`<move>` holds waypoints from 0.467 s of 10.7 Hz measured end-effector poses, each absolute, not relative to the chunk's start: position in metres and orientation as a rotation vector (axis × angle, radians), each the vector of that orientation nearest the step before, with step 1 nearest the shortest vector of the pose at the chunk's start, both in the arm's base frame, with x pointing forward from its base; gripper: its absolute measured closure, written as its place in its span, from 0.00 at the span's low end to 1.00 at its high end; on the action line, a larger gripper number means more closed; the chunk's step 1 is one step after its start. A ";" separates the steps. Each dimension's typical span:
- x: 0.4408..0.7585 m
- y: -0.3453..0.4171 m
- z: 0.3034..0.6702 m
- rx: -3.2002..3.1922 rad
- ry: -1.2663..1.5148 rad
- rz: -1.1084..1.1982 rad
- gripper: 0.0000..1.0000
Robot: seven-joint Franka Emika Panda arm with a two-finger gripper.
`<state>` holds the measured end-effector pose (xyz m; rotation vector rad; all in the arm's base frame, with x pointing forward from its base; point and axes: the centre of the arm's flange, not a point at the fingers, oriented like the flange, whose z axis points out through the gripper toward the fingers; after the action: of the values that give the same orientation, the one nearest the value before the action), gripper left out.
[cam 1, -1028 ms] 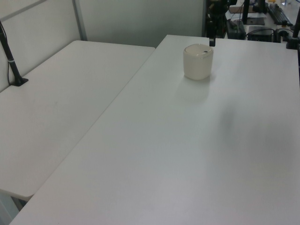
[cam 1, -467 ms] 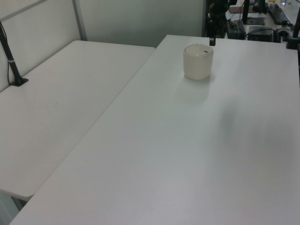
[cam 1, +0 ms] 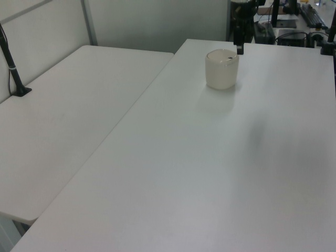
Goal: Open the trash bin
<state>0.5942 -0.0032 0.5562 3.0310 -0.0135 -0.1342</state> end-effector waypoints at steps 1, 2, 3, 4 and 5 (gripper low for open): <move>0.592 0.006 0.547 3.016 0.017 -0.173 0.00; 0.591 0.011 0.543 3.003 0.032 -0.184 0.00; 0.591 0.011 0.543 2.999 0.033 -0.183 0.00; 0.591 0.010 0.544 2.999 0.030 -0.180 0.00; 0.591 0.009 0.545 2.999 0.028 -0.178 0.00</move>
<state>0.5911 0.0089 0.5449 2.9994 0.0279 -0.1785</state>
